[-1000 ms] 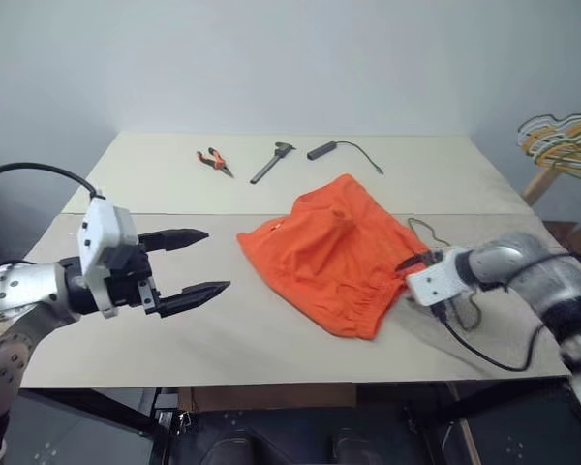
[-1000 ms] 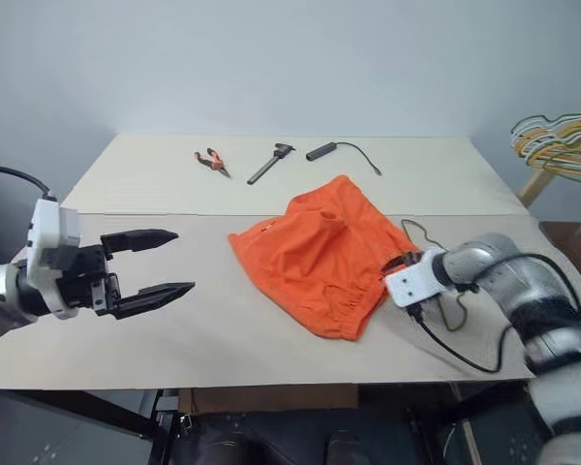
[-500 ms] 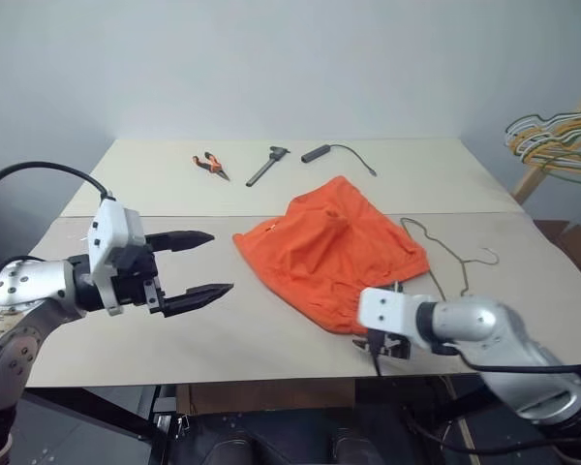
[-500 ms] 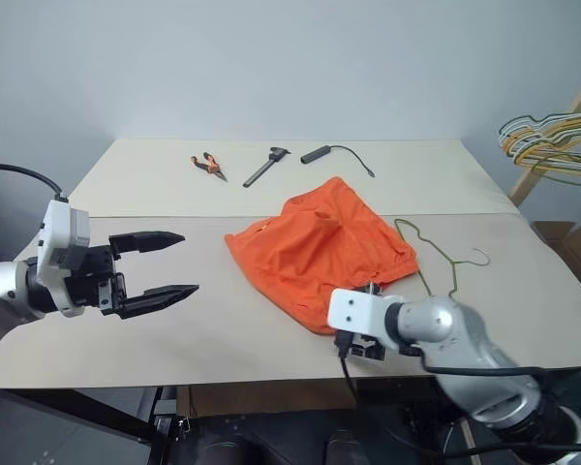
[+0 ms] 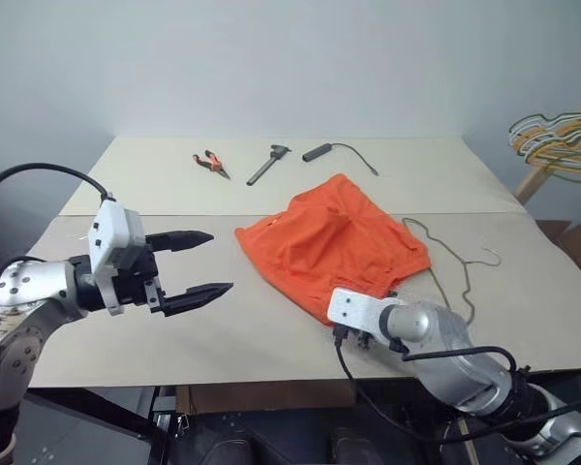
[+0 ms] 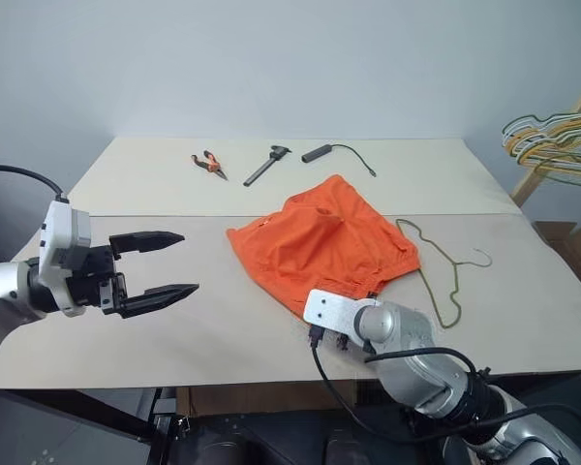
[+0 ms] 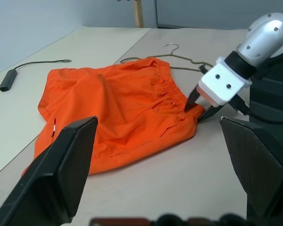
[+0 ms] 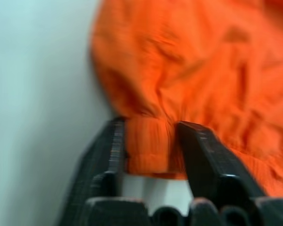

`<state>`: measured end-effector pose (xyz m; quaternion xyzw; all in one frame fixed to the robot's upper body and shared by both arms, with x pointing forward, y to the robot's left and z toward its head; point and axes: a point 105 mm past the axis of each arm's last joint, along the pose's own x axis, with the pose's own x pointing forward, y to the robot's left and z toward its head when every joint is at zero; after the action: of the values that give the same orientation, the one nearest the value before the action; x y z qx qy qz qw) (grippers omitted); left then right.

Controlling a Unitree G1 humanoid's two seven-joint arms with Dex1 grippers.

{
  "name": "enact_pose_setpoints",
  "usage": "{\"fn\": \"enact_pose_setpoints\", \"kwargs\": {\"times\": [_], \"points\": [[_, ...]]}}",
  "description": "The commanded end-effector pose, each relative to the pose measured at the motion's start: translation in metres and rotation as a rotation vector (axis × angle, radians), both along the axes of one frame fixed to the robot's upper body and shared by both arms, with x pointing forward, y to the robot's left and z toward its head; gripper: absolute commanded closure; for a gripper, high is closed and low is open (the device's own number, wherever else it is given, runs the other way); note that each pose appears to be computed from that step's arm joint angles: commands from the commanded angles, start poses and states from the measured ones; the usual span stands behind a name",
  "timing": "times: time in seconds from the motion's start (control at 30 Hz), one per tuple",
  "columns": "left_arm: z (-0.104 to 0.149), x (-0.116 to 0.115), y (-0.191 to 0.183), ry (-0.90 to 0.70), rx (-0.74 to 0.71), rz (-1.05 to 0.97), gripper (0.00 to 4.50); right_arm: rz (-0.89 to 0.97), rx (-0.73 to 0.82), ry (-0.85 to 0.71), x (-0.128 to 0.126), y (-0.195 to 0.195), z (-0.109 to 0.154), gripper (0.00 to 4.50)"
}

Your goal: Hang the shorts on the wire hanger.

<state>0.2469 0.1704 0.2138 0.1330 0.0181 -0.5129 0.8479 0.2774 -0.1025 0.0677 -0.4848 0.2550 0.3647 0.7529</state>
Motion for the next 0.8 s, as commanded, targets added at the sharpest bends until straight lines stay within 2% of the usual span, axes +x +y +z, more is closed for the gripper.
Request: {"fn": "enact_pose_setpoints", "kwargs": {"times": [0.03, 0.1, 0.3, 0.43, 0.57, 0.63, 0.8], "points": [[0.004, 0.001, -0.002, -0.047, 0.012, -0.012, 0.0, 0.0, -0.04, -0.061, 0.008, -0.005, 0.006, 4.01], [-0.001, 0.002, -0.003, -0.049, 0.044, -0.023, 0.0, 0.023, -0.069, -0.079, 0.011, -0.012, 0.008, 4.48], [-0.01, 0.012, -0.001, 0.01, 0.081, -0.092, 0.0, 0.216, -0.113, -0.087, 0.012, -0.036, 0.022, 4.48], [0.001, 0.008, -0.003, 0.152, -0.035, -0.216, 0.0, 0.286, -0.142, -0.113, 0.013, -0.052, 0.026, 4.48], [-0.027, 0.03, 0.01, 0.073, 0.253, -0.215, 0.0, 0.367, -0.121, -0.123, 0.007, -0.058, 0.031, 4.48], [-0.046, 0.052, 0.013, 0.01, 0.402, -0.19, 0.0, 0.417, -0.106, -0.112, 0.0, -0.06, 0.035, 4.48], [-0.07, 0.105, 0.001, -0.124, 0.548, -0.136, 0.0, 0.454, -0.103, -0.106, -0.01, -0.064, 0.041, 4.48]]}}
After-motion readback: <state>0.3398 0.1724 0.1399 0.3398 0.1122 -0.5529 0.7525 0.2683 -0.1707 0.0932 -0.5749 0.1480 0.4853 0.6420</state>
